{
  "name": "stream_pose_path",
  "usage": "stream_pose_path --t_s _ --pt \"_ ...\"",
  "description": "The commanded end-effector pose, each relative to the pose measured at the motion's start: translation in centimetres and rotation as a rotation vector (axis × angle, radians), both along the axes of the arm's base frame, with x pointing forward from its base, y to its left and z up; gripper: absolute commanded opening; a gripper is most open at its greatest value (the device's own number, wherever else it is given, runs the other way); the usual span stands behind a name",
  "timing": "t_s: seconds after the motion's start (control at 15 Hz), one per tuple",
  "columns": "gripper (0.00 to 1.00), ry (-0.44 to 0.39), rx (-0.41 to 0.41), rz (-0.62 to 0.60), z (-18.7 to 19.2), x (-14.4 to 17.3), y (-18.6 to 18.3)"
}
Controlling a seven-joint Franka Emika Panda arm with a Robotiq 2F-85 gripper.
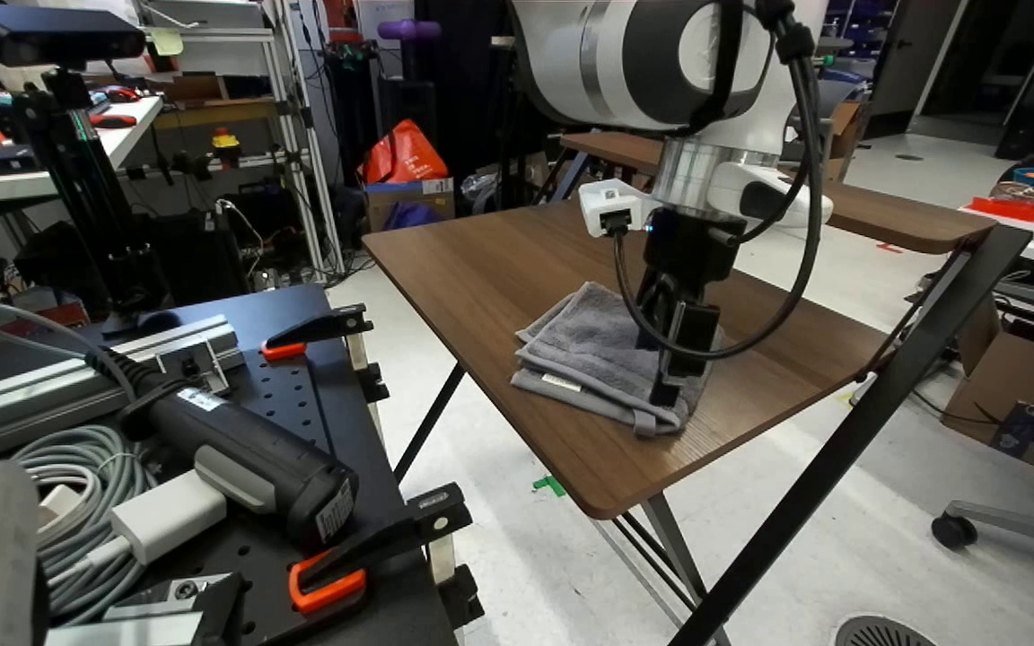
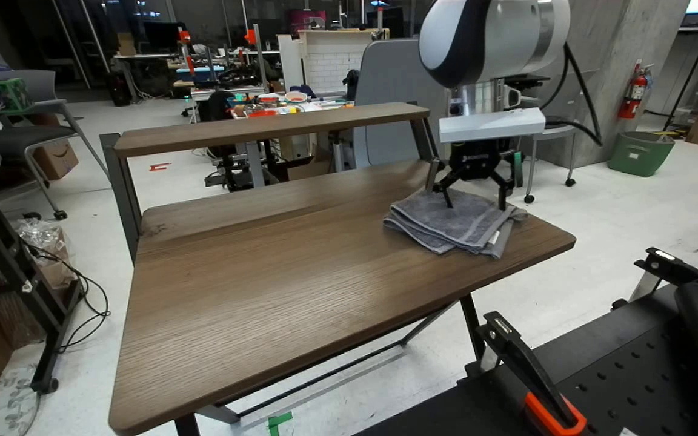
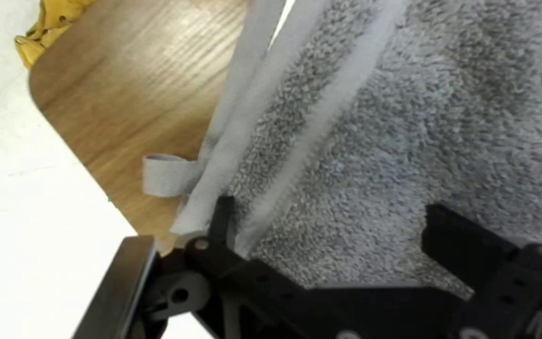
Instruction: Move the grey towel slightly to the left
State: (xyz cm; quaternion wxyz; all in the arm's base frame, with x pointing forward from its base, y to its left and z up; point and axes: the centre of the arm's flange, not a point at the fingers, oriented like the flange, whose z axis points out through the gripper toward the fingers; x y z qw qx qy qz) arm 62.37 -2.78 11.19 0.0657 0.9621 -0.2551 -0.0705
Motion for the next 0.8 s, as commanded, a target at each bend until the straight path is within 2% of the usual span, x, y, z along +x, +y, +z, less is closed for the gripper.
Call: stream_pose_path --t_s 0.0,0.27,0.4,0.47,0.73 --pt "1.00 0.004 0.017 -0.003 2.8 -3.5 -1.6" --pt "1.00 -0.033 0.033 0.035 7.3 -4.9 -0.2" --pt "1.00 -0.025 0.059 0.120 8.9 -6.8 1.5" --pt "1.00 -0.017 0.032 0.053 6.2 -3.5 0.0" --pt "1.00 -0.015 0.052 0.100 8.1 -5.5 1.6"
